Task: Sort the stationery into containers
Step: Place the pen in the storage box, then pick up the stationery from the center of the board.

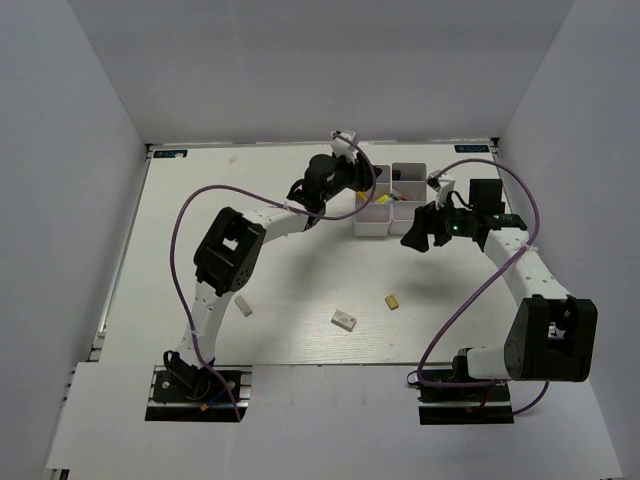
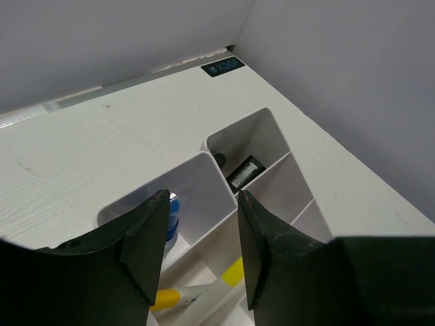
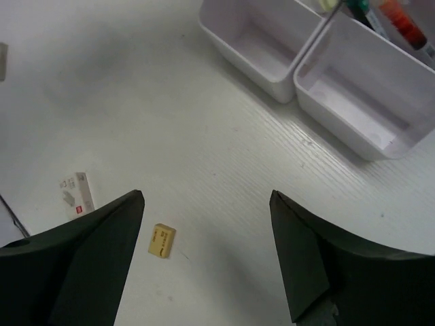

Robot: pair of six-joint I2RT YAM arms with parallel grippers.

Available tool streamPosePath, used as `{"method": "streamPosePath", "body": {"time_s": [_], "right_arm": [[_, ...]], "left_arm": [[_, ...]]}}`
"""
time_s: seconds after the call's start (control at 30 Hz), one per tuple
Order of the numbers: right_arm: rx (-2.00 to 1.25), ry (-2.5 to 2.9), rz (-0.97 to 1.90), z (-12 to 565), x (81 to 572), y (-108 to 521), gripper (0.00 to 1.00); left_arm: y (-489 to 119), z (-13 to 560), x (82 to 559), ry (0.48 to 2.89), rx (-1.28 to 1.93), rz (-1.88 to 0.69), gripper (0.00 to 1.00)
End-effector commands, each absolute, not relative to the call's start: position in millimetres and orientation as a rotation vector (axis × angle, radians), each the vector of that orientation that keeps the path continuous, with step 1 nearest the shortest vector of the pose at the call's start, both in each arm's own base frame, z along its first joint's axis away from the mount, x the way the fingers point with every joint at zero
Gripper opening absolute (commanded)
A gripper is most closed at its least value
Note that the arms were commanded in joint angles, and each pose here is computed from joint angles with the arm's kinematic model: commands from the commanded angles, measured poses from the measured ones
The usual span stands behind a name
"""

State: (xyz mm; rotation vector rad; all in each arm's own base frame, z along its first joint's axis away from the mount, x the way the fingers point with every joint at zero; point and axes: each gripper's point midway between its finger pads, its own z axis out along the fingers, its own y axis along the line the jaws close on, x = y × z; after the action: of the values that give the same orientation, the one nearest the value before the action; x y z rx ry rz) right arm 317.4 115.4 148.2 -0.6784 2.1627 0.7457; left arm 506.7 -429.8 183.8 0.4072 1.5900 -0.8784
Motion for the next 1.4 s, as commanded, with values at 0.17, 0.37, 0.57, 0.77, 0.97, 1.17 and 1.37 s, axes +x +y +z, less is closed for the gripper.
{"method": "streamPosePath", "body": {"time_s": [0.17, 0.37, 0.57, 0.77, 0.97, 1.17, 1.37], "right_arm": [[-0.928, 2.156, 0.885, 141, 278, 136, 0.77], [-1.055, 2.309, 0.783, 97, 247, 139, 0.73], [-1.226, 2.425, 0.664, 64, 216, 146, 0.75], [-1.290, 2.543, 0.561, 41, 197, 144, 0.79], [-1.256, 2.601, 0.370, 26, 205, 139, 0.73], [-1.240, 2.611, 0.293, 15, 208, 143, 0.62], [-1.263, 2.615, 0.272, 6, 205, 148, 0.50]], "left_arm": [[-408, 312, 438, 1.428, 0.448, -1.005, 0.60], [-322, 281, 385, 1.817, 0.201, -0.869, 0.77], [-235, 211, 323, 2.122, -0.269, -0.687, 0.89], [-165, 177, 260, 2.188, -0.654, -0.563, 1.00], [-130, 149, 225, 2.277, -0.842, -0.396, 1.00], [-118, 134, 209, 2.336, -0.878, -0.291, 0.98], [-96, 116, 187, 2.397, -0.969, -0.118, 0.94]]}}
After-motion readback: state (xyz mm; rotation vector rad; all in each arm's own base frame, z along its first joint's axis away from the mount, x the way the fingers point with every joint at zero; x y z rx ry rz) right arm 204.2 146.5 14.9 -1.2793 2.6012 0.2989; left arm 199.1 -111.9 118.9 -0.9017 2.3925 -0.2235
